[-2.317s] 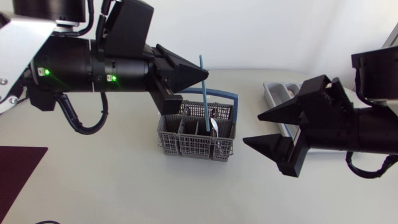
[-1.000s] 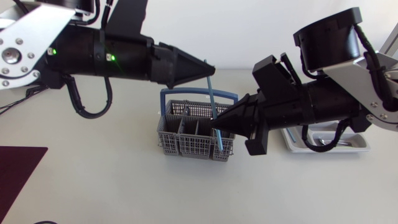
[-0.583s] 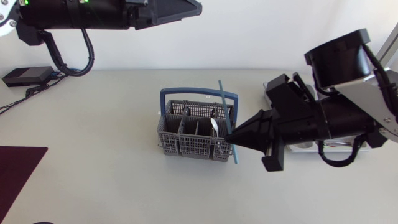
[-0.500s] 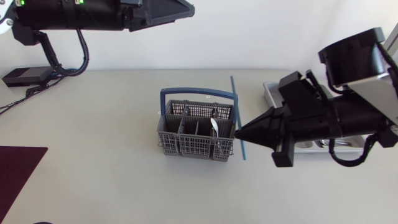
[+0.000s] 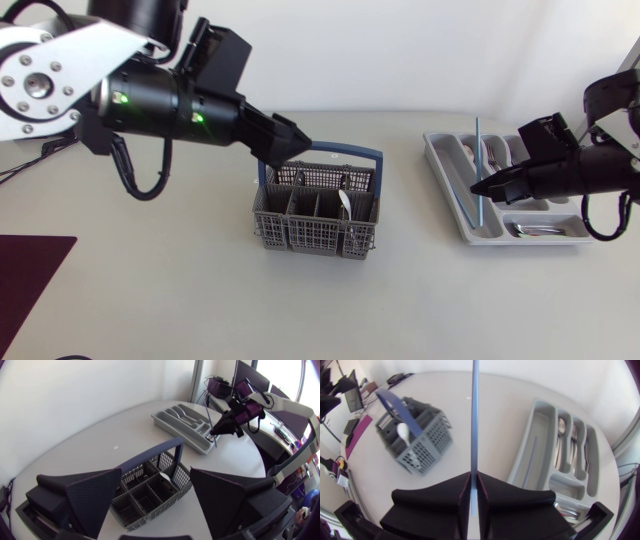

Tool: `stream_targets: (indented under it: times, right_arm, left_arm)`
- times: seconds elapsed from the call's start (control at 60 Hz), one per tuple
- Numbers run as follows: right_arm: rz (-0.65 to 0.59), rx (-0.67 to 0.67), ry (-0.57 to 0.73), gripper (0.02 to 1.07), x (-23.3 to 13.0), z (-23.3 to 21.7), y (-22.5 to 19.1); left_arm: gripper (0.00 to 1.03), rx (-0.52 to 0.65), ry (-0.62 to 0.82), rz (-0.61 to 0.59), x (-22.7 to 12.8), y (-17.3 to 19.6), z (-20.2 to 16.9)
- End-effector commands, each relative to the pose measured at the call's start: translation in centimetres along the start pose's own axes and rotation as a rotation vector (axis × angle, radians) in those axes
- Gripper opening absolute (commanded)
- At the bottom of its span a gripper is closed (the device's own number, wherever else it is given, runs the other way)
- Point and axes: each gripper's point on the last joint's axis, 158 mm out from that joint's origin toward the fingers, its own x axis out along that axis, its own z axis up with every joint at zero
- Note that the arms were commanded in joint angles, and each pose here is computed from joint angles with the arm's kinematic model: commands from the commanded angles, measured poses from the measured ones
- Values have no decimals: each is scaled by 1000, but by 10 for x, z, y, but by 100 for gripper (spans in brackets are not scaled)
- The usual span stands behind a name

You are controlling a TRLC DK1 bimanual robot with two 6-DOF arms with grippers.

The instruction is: Sort the cutlery from the basket into the organizer compartments.

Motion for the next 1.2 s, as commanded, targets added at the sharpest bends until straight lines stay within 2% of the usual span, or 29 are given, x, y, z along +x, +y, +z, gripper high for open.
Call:
stream_targets:
  times: [0.0, 0.283, 0.583, 0.85, 0.95, 0.967, 0.983, 1.067, 1.183]
  right_arm:
    - [-46, 59, 35, 7, 15, 0, -30]
    - [-162, 206, 147, 7, 52, -8, -88]
    - [-131, 293, 264, 7, 102, -34, -111]
    - [-131, 321, 316, 9, 117, -55, -118]
    - [-131, 333, 323, 30, 118, -62, -121]
    - [-130, 335, 325, 35, 118, -64, -121]
    - [-129, 335, 328, 45, 118, -65, -120]
    - [-134, 329, 319, 65, 113, -65, -118]
    - [-154, 313, 291, 82, 100, -60, -113]
  left_arm:
    - [94, 42, 63, -1, 15, -11, -22]
    - [93, 58, 207, 13, 51, -24, -61]
    - [93, 38, 262, 10, 70, -26, -72]
    - [93, 3, 287, 13, 85, -24, -75]
    - [93, -19, 294, 13, 92, -23, -75]
    - [93, -23, 297, 13, 94, -23, -75]
    - [93, -28, 298, 9, 95, -23, -75]
    - [93, -49, 305, -6, 99, -25, -75]
    - [93, -81, 309, -9, 104, -25, -76]
